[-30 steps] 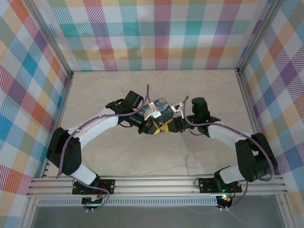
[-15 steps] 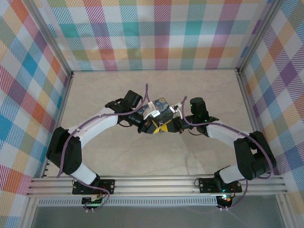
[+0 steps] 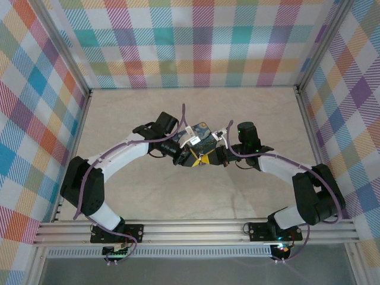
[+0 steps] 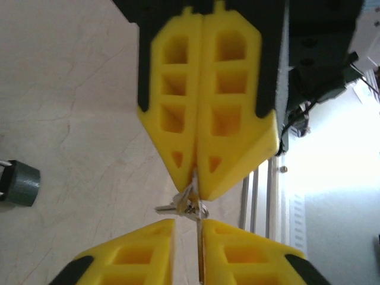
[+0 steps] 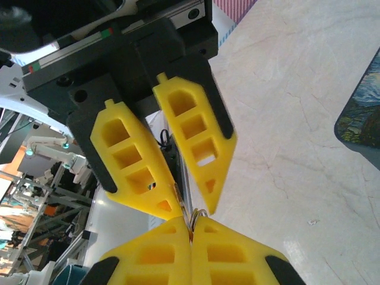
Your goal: Unlock a padlock with a key
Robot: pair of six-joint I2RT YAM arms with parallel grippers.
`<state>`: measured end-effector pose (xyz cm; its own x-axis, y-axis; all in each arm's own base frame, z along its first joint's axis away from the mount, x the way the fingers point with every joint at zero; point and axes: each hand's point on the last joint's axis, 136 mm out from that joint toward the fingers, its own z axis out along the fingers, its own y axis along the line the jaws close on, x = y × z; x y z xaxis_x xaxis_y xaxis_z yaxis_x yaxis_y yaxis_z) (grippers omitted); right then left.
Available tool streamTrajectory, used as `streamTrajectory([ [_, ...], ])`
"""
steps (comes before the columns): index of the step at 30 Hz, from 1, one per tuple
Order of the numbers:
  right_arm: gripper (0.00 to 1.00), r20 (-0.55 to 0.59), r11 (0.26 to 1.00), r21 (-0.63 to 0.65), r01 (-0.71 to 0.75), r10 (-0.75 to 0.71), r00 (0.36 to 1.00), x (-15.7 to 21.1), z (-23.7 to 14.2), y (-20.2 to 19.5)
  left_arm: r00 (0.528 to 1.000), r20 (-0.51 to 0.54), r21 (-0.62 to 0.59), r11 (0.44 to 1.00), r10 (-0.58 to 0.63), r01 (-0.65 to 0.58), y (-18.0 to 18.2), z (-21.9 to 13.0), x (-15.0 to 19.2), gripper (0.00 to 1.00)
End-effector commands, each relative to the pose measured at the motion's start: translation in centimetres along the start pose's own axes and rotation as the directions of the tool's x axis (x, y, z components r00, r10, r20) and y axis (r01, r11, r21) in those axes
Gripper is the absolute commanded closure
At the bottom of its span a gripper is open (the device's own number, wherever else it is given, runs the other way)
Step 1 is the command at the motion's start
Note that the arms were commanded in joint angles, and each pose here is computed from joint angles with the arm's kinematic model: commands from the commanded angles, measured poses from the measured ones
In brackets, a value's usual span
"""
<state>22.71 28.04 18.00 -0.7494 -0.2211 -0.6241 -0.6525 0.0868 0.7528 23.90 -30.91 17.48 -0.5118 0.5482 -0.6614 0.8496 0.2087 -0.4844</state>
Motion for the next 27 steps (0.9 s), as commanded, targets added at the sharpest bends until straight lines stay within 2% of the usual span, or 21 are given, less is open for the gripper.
streamTrajectory([
  [1, 1.0, -0.003, 0.999, 0.023, -0.027, 0.028, 1.0, 0.6, 0.1, -0.6, 0.999, 0.049, -0.111, 0.994, 0.023, -0.018, 1.8, -0.9, -0.6, 0.73],
  [3, 1.0, 0.004, 0.998, 0.042, -0.035, 0.035, 0.999, 0.5, 0.0, -0.8, 0.998, 0.064, -0.145, 0.989, 0.026, -0.017, 2.1, -1.5, -0.7, 0.67],
  [7, 1.0, 0.015, 0.997, 0.063, -0.041, 0.04, 0.999, 0.5, -0.1, -1.0, 0.997, 0.081, -0.173, 0.985, 0.002, 0.012, 2.4, -2.4, -0.7, 0.6],
  [13, 1.0, 0.039, 0.992, 0.1, -0.072, 0.069, 0.997, 0.2, -0.2, -1.7, 0.986, 0.16, -0.226, 0.97, -0.054, 0.09, 3.4, -3.7, -1.5, 0.6],
  [17, 1.0, 0.078, 0.981, 0.144, -0.127, 0.116, 0.99, -0.1, -0.5, -2.6, 0.958, 0.243, -0.294, 0.93, -0.152, 0.222, 5.1, -4.5, -1.9, 0.62],
  [19, 1.0, 0.106, 0.97, 0.168, -0.174, 0.157, 0.982, -0.1, -0.6, -3.1, 0.92, 0.327, -0.346, 0.879, -0.215, 0.328, 6.6, -5.3, -2.4, 0.64],
  [20, 1.0, 0.124, 0.96, 0.188, -0.207, 0.185, 0.975, 0.0, -0.8, -3.6, 0.888, 0.373, -0.367, 0.836, -0.27, 0.408, 7.5, -5.7, -2.3, 0.65],
  [23, 1.0, 0.187, 0.914, 0.252, -0.318, 0.276, 0.943, 0.3, -1.3, -5.2, 0.761, 0.505, -0.385, 0.682, -0.408, 0.622, 9.2, -7.1, -1.1, 0.7],
  [27, 1.0, 0.254, 0.85, 0.288, -0.44, 0.376, 0.891, 1.1, -1.8, -6.5, 0.628, 0.611, -0.374, 0.523, -0.483, 0.766, 9.2, -7.6, 0.8, 0.71],
])
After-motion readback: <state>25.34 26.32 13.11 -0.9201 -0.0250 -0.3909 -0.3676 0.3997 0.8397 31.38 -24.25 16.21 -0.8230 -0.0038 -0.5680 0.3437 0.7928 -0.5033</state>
